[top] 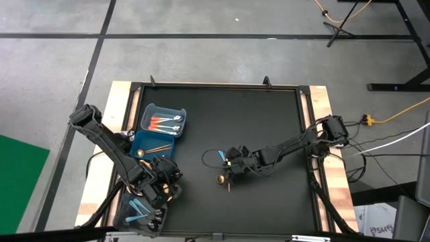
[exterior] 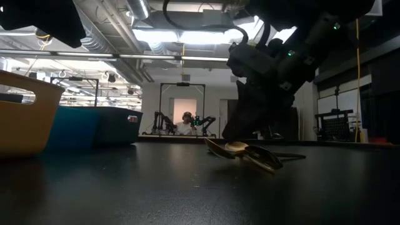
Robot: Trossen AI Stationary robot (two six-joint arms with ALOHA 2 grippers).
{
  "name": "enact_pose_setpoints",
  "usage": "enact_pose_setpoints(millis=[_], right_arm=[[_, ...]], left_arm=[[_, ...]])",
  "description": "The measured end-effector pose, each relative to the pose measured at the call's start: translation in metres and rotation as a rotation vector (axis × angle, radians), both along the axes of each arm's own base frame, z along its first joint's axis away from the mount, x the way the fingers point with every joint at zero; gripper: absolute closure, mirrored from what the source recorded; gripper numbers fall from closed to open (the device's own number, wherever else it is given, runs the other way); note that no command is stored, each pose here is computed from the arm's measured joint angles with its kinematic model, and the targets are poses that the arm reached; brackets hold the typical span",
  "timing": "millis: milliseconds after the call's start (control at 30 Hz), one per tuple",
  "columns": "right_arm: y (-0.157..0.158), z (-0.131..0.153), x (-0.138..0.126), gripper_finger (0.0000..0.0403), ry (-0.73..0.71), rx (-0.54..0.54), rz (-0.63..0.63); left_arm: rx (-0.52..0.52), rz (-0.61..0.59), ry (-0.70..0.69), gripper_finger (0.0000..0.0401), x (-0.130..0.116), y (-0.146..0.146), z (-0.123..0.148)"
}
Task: Sort silverware by color (type)
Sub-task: Put the blue spoon into the black bin
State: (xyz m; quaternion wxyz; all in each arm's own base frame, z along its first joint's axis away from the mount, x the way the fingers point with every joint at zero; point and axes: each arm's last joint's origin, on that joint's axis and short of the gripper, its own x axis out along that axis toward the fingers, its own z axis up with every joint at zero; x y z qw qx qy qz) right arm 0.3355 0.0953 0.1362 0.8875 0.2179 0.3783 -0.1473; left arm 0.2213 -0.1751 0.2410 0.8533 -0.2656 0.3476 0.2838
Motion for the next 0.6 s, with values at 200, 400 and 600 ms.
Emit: enact_pose_setpoints(millis=[200, 400, 600], right_arm=[[0.000, 0.000, 0.000, 0.0347, 0.001, 0.000, 0.001], [0.001, -0.008, 0.000, 0.0347, 0.031, 0.025, -0.006], [0.004, -0.022, 0.005, 0.0347, 0.039, 0.050, 0.012]], left_arm=[[0.000, 0.000, 0.000, 0.0319, 0.000, 0.000, 0.000], [0.000, 0.000, 0.000, 0.0319, 0.000, 0.000, 0.000], [-0.003, 0.000, -0.003, 0.0319, 0.000, 0.000, 0.000]])
